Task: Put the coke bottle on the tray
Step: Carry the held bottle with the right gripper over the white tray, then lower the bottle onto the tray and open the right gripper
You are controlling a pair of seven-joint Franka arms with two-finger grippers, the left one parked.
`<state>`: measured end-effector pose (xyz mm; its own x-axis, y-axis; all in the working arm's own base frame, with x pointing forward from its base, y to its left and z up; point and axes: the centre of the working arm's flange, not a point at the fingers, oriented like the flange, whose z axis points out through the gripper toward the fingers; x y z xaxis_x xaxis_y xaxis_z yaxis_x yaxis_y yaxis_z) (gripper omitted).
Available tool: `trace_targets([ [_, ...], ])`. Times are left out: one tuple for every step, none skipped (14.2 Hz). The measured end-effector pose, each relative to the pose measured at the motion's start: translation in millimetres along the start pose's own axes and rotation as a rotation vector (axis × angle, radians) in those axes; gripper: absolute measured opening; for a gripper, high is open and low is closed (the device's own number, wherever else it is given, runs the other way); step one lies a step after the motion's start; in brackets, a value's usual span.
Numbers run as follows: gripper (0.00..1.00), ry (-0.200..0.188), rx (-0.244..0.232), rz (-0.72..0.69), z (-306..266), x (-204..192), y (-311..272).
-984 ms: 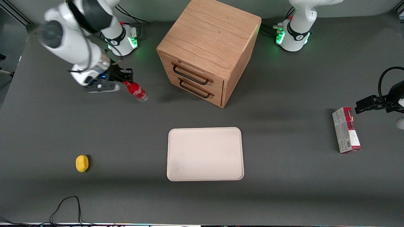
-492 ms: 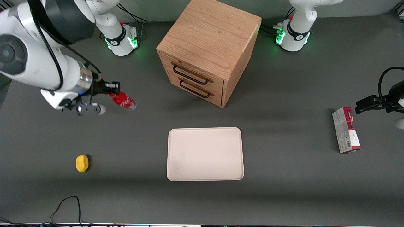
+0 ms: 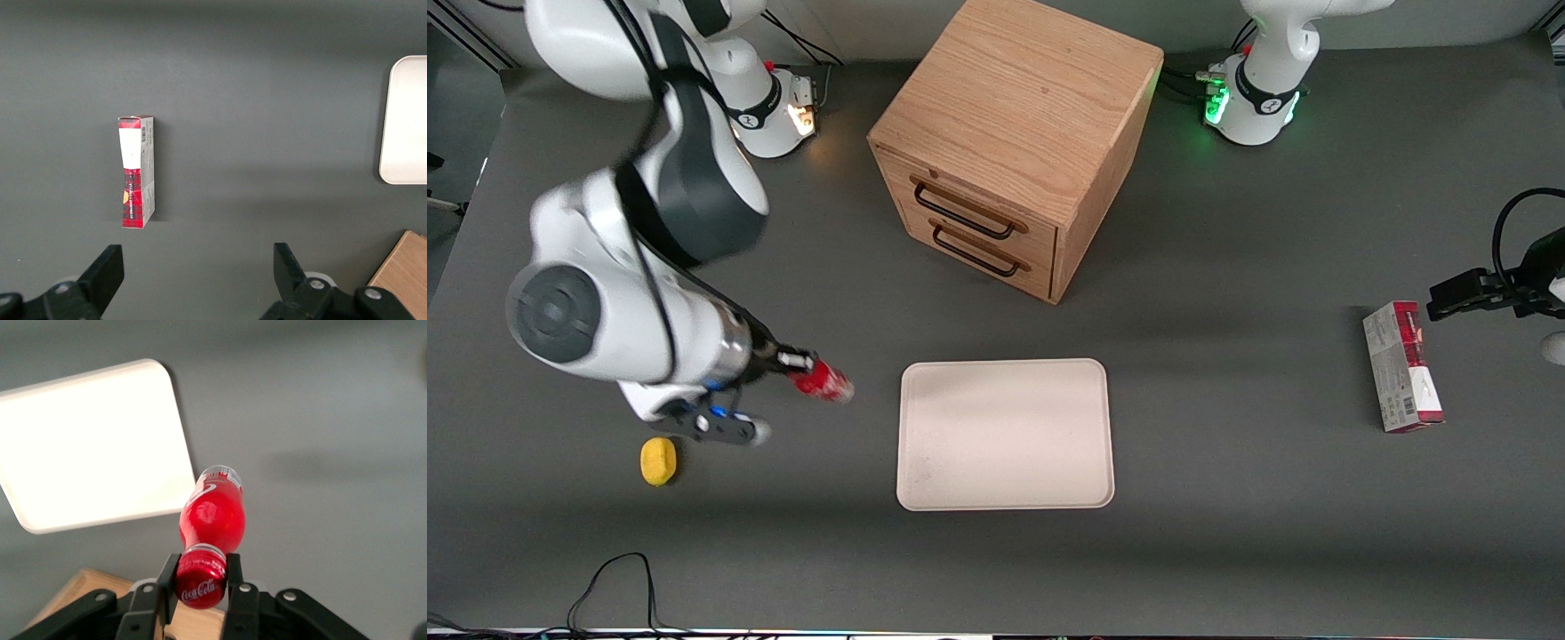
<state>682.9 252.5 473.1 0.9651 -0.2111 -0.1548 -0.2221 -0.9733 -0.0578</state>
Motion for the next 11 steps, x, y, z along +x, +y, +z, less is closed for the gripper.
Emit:
trace_targets([
  [0.32, 0.018, 0.017, 0.015, 18.6, 7.2, -13.2],
  [0.32, 0.034, 0.03, 0.02, 33.5, 12.8, -23.3],
  [0.32, 0.05, 0.042, 0.019, 48.1, 18.3, -32.3],
  [0.32, 0.061, 0.052, 0.014, 62.9, 22.9, -41.4],
  [0.32, 0.068, 0.058, 0.01, 77.4, 26.0, -50.2],
  [0.32, 0.08, 0.065, 0.007, 89.5, 28.9, -58.0],
  [0.32, 0.097, 0.073, 0.005, 99.3, 32.1, -64.0],
  [0.32, 0.107, 0.078, 0.003, 108.4, 35.0, -67.8],
  [0.32, 0.11, 0.078, 0.001, 116.9, 36.9, -70.6],
  [0.32, 0.109, 0.075, -0.001, 122.5, 37.1, -72.7],
  [0.32, 0.111, 0.074, -0.004, 125.0, 36.9, -74.6],
])
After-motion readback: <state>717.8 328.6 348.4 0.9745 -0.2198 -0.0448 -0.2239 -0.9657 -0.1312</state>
